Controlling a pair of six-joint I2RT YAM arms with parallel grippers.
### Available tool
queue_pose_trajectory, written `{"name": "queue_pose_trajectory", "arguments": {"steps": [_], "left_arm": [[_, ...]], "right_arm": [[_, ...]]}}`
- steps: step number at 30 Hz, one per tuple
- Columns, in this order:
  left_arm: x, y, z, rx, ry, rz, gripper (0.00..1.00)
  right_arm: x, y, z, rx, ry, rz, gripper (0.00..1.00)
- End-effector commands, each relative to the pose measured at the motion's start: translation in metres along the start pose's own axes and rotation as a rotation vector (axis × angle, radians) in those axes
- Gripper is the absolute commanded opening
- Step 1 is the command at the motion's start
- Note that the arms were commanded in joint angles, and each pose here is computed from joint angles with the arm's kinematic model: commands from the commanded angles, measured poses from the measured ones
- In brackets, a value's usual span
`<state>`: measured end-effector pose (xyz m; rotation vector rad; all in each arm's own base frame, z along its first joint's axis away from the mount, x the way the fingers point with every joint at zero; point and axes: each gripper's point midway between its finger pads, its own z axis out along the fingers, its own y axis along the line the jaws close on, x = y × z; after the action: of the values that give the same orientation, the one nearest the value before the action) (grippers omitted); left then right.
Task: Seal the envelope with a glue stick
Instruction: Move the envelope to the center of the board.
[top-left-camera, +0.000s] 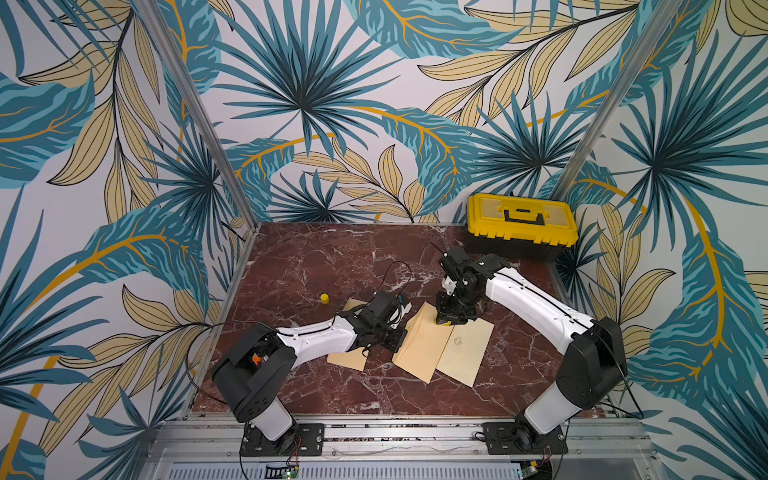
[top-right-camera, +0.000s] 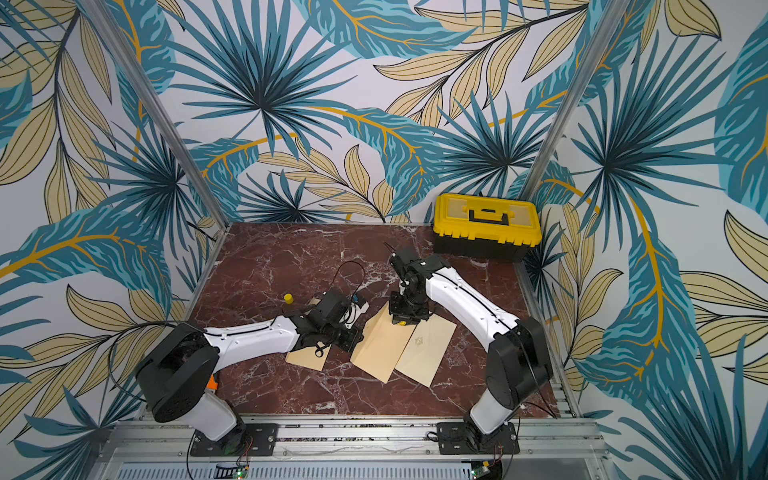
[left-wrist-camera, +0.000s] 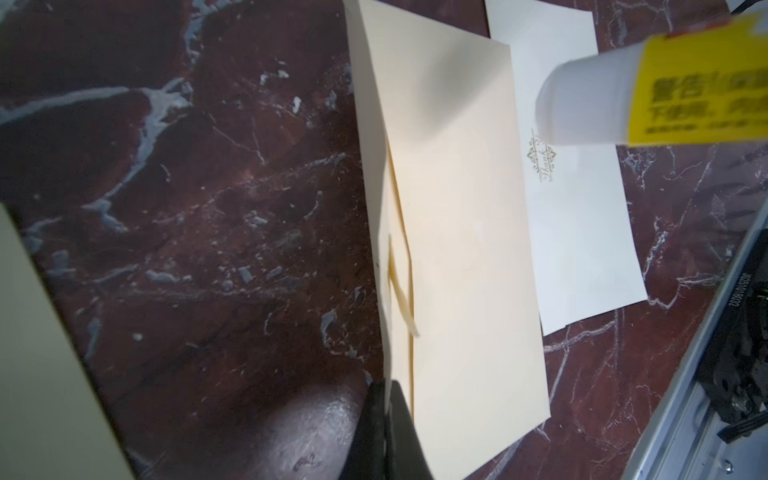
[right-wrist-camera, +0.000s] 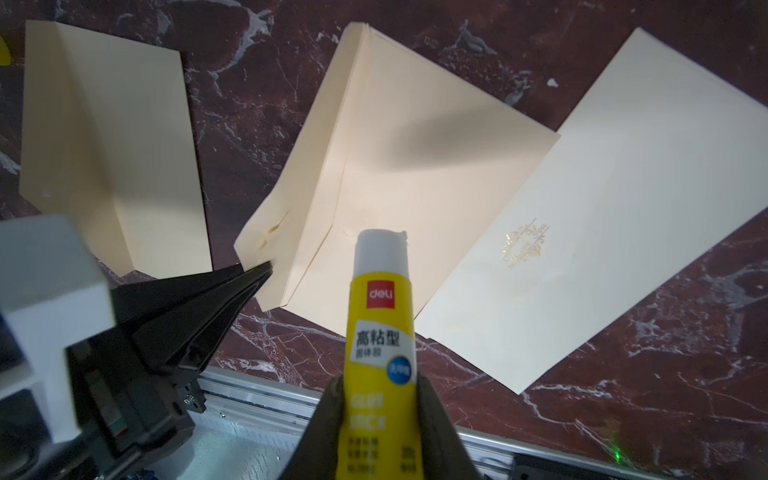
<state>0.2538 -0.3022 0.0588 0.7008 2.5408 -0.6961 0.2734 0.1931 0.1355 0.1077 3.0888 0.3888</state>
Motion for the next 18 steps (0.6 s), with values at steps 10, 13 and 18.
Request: {"name": "queue_pose_trajectory", "arguments": {"steps": [10, 13, 18], "left_arm": [[0.006, 0.018, 0.006, 0.000, -0.015, -0.076, 0.06], [0.007, 0.018, 0.007, 0.016, -0.017, -0.081, 0.06], [0.009, 0.018, 0.007, 0.041, -0.037, -0.097, 0.06]], "right_arm": [[0.005, 0.024, 0.033, 0.078, 0.125, 0.012, 0.00], [0.009, 0.022, 0.039, 0.096, 0.163, 0.020, 0.00], [0.017, 0.025, 0.046, 0.095, 0.241, 0.032, 0.00]]}}
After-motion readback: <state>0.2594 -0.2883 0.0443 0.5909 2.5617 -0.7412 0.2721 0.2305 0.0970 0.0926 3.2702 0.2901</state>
